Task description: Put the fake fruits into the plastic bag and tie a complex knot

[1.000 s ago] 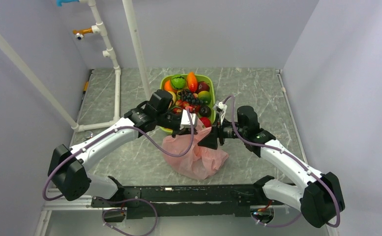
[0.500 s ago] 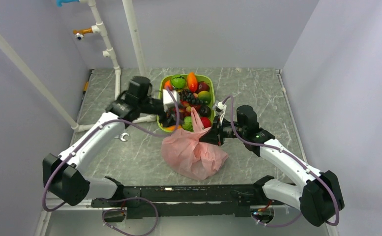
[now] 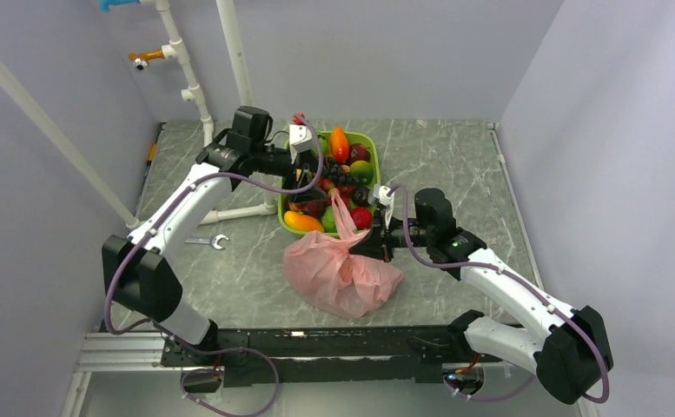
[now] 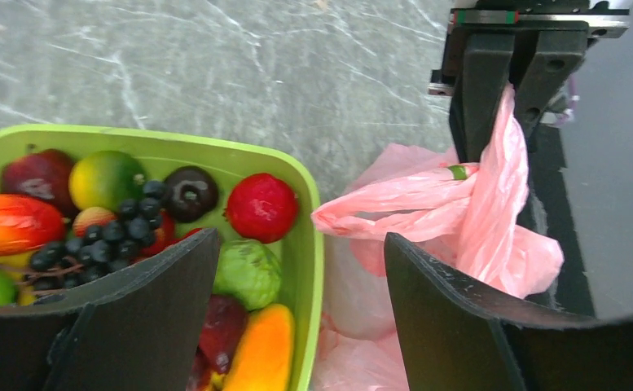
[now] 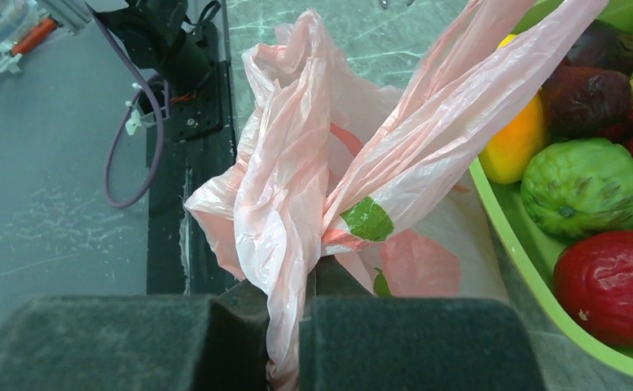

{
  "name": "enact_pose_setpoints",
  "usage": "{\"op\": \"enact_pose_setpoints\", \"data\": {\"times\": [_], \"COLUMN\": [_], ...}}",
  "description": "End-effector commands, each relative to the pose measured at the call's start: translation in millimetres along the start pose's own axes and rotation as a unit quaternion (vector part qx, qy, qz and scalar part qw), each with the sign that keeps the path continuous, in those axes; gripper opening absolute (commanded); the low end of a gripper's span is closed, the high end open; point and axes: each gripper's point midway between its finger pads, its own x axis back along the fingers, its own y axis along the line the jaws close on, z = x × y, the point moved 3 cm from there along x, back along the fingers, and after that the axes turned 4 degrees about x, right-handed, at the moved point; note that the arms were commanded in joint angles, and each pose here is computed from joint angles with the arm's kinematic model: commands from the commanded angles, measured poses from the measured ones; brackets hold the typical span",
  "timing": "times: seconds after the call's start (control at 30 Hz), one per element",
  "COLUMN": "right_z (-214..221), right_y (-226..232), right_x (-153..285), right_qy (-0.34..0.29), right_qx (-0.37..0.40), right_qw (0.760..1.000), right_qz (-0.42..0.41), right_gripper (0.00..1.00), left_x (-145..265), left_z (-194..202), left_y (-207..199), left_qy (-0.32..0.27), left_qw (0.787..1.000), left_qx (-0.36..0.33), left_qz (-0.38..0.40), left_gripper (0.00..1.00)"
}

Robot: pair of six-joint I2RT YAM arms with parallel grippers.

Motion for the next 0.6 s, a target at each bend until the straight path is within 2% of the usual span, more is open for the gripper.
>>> {"op": "enact_pose_setpoints", "data": {"times": [0.0, 0.17, 0.3, 0.43, 0.5, 0.57], "right_z": [-20.7, -22.3, -23.4, -24.3, -23.8, -22.3], "right_y": [0.8, 0.1, 0.6, 2.9, 2.7, 1.4], "right_x": [3.1, 3.4, 3.7, 4.8, 5.2, 4.9], "right_qy": [-0.016, -0.014, -0.013, -0.013, -0.011, -0.008], "right_qx": [0.064, 0.077, 0.085, 0.096, 0.097, 0.097], "right_qw": [0.998, 0.997, 0.996, 0.995, 0.995, 0.995], "right_qz": [0.002, 0.002, 0.0, -0.005, -0.005, -0.002], "right_gripper": [0.0, 0.0, 0.0, 0.0, 0.0, 0.0], "left_x": [-5.5, -12.6, -19.2, -22.5, -22.6, -20.5], "left_z": [-7.2, -0.6, 3.1, 3.1, 1.2, -5.2], "left_y": [-20.5, -26.4, -27.0, -23.7, -24.8, -28.7], "left_qy": [-0.006, -0.004, 0.0, 0.004, 0.001, -0.005], "left_qw": [0.997, 0.993, 0.992, 0.991, 0.991, 0.99], "left_qx": [0.003, 0.019, 0.024, 0.028, 0.027, 0.022], "left_qz": [0.078, 0.114, 0.127, 0.129, 0.134, 0.141], "left_gripper": [0.79, 0.77, 0.7, 0.7, 0.62, 0.45]}}
